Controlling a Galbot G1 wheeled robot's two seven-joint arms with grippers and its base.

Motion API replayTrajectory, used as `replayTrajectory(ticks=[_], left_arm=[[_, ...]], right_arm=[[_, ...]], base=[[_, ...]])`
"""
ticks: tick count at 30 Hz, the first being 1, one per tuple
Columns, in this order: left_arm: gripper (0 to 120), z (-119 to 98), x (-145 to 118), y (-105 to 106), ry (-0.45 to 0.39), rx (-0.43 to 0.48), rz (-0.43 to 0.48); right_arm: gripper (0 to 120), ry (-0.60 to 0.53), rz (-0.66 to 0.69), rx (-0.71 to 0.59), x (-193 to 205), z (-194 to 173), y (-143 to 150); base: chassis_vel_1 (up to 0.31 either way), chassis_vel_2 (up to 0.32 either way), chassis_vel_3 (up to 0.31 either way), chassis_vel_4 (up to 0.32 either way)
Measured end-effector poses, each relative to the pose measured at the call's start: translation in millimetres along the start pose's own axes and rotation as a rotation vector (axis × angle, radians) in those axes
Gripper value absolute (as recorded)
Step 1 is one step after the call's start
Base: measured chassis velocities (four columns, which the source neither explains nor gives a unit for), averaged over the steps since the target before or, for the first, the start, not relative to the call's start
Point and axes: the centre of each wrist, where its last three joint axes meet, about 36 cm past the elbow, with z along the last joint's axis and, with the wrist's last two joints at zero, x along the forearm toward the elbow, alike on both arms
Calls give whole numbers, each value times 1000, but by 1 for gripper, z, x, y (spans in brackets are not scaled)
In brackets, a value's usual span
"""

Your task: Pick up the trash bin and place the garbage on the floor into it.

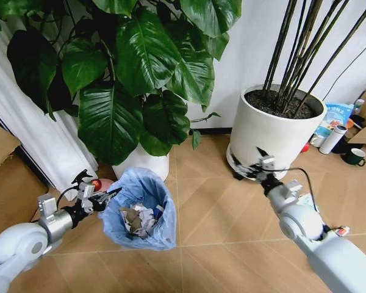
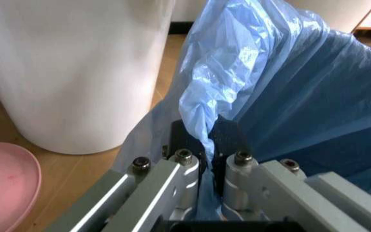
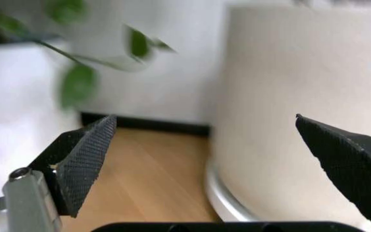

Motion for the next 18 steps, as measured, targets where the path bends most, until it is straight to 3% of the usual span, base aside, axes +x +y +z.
replayTrajectory(ticks=[6, 10, 18], left_arm=[[0, -4, 1, -1, -1, -10, 0], [0, -4, 0, -2, 0, -13, 2], [0, 1, 1, -4, 4, -12, 3]], right_arm=[[100, 120, 152, 32, 43, 32, -32], [100, 144, 208, 46, 60, 45, -47], [100, 124, 226, 49, 86, 61, -43]], base=[[0, 0, 0, 0], [0, 0, 0, 0], [0, 0, 0, 0]])
